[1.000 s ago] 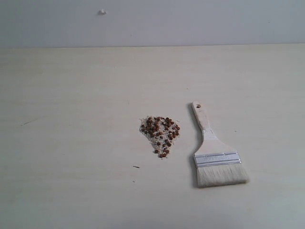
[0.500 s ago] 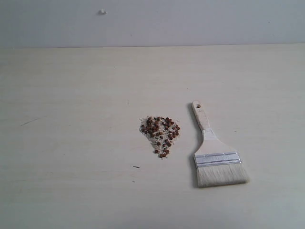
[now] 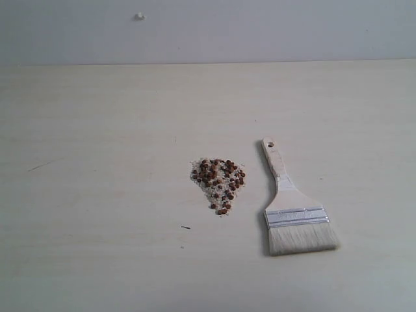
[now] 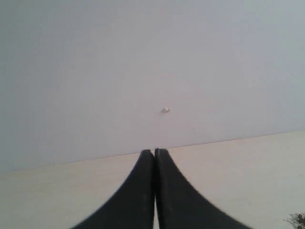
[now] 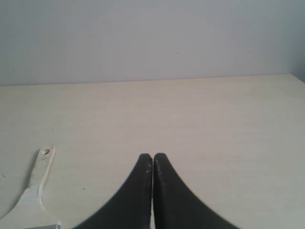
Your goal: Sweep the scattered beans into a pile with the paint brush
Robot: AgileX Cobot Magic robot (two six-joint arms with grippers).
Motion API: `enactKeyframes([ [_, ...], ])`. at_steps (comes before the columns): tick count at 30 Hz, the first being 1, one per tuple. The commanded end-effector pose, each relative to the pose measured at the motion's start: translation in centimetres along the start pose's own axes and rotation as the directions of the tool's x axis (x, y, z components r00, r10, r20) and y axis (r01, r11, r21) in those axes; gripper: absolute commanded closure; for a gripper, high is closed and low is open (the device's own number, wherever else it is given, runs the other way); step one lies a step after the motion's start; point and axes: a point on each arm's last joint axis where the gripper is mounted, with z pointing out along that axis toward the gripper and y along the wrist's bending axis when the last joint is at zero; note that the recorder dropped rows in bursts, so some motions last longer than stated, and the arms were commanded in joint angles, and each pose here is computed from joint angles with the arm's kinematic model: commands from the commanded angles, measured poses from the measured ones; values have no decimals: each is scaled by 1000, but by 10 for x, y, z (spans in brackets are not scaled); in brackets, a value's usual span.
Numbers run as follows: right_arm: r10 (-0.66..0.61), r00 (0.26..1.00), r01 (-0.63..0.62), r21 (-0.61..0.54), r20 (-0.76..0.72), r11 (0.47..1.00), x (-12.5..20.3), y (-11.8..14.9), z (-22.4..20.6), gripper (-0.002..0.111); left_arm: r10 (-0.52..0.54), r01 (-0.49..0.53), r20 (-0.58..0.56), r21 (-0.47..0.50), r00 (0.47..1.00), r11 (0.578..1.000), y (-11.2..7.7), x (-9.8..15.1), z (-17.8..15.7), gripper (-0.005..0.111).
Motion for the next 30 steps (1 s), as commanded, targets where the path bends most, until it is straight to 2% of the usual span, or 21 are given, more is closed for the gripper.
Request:
enactKeyframes([
  [1, -2, 1000, 2, 2, 4, 1000, 1, 0, 0, 108, -3, -2, -100, -44, 995, 999, 2, 10, -1, 107],
  [3, -2, 1000, 2, 2, 4, 1000, 1, 0, 0, 108, -35, 18, -178, -97, 983, 995, 4, 17, -2, 107],
  [6, -2, 1000, 2, 2, 4, 1000, 1, 0, 0, 108, -49, 17, -230, -138, 972, 990, 7, 22, -4, 107],
  [8, -2, 1000, 2, 2, 4, 1000, 1, 0, 0, 108, -76, 14, -307, -200, 949, 980, 11, 30, -6, 107],
  [11, -2, 1000, 2, 2, 4, 1000, 1, 0, 0, 108, -98, 7, -373, -238, 923, 971, 14, 36, -9, 107],
  [30, -2, 1000, 2, 2, 4, 1000, 1, 0, 0, 108, -91, -2, -375, -240, 923, 971, 14, 36, -10, 107],
])
